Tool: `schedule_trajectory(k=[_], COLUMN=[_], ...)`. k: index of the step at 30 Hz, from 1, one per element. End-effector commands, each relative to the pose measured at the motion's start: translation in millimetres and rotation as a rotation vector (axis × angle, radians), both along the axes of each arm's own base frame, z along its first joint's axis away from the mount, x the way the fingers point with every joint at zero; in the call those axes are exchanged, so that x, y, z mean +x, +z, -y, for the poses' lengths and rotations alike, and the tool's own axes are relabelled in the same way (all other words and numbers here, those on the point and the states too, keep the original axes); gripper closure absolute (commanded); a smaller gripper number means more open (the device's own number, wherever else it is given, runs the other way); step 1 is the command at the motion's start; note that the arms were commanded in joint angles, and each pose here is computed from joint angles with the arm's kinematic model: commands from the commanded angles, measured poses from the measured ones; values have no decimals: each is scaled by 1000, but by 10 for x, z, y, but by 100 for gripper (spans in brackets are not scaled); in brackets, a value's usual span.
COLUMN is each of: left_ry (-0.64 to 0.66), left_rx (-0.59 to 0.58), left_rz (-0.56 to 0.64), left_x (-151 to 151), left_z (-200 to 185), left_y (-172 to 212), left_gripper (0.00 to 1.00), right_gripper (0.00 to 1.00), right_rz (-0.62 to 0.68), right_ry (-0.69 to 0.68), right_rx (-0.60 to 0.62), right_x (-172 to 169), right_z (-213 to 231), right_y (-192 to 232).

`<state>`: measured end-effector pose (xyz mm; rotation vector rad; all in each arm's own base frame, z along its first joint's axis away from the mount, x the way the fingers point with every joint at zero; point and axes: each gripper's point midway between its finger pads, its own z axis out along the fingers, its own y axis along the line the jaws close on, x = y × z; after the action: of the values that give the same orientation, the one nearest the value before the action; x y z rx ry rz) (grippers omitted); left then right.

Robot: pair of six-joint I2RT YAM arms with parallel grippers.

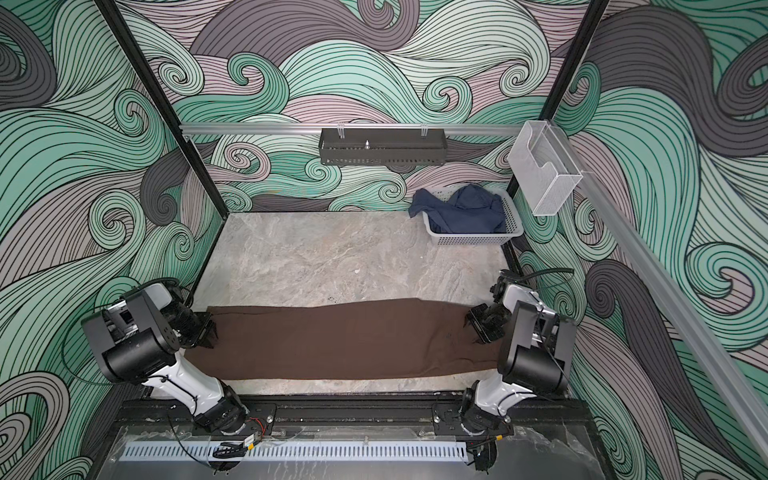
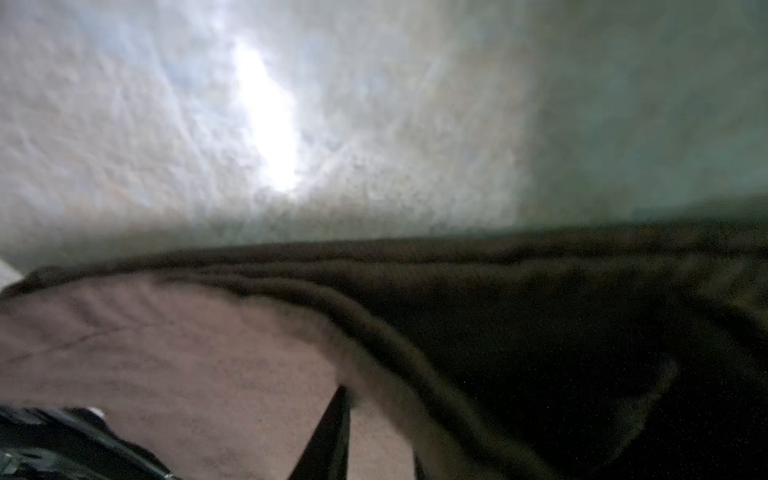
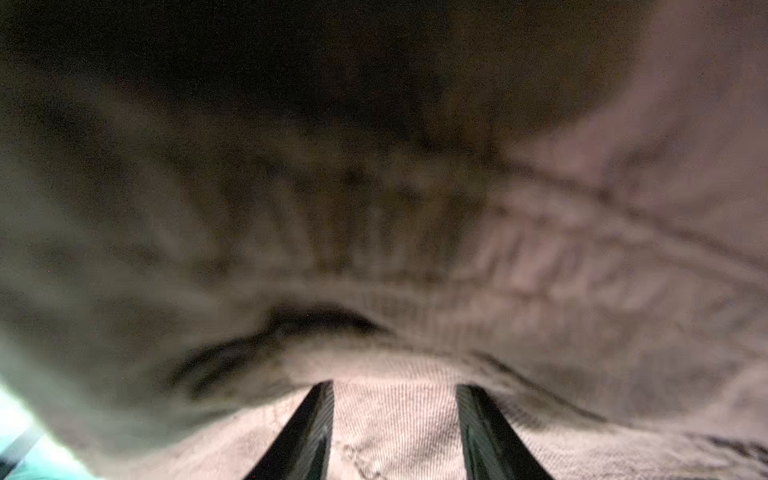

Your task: Fold and stack the trousers

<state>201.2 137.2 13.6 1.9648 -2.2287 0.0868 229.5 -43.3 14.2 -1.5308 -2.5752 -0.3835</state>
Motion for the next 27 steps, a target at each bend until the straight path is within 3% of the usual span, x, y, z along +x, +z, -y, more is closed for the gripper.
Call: schedule_trajectory(k=[1, 8, 12, 15, 20, 27], left_ry=[-61, -78, -65, -61, -59, -99], left_rx=[72, 59, 50, 45, 29, -48], left_rz=[-28, -36, 4, 31, 62, 21], left_x=[127, 173, 168, 169, 143, 201], left_z=[-179, -174, -104, -56, 47, 268], left_y=[-164, -62, 111, 250, 276, -116], left_gripper=[72, 72, 61, 54, 51, 58], right_gripper=[47, 30, 31, 38, 55, 75], right_rz=[25, 49, 4, -27, -42, -64], right_ry=[123, 150, 125, 96, 49, 14], right_rx=[-81, -127, -177, -193, -168, -128], right_x=[68, 21, -158, -220, -178, -21], right_z=[210, 233, 288, 326, 344, 369], right_y=[-198, 102, 95, 50, -66, -213])
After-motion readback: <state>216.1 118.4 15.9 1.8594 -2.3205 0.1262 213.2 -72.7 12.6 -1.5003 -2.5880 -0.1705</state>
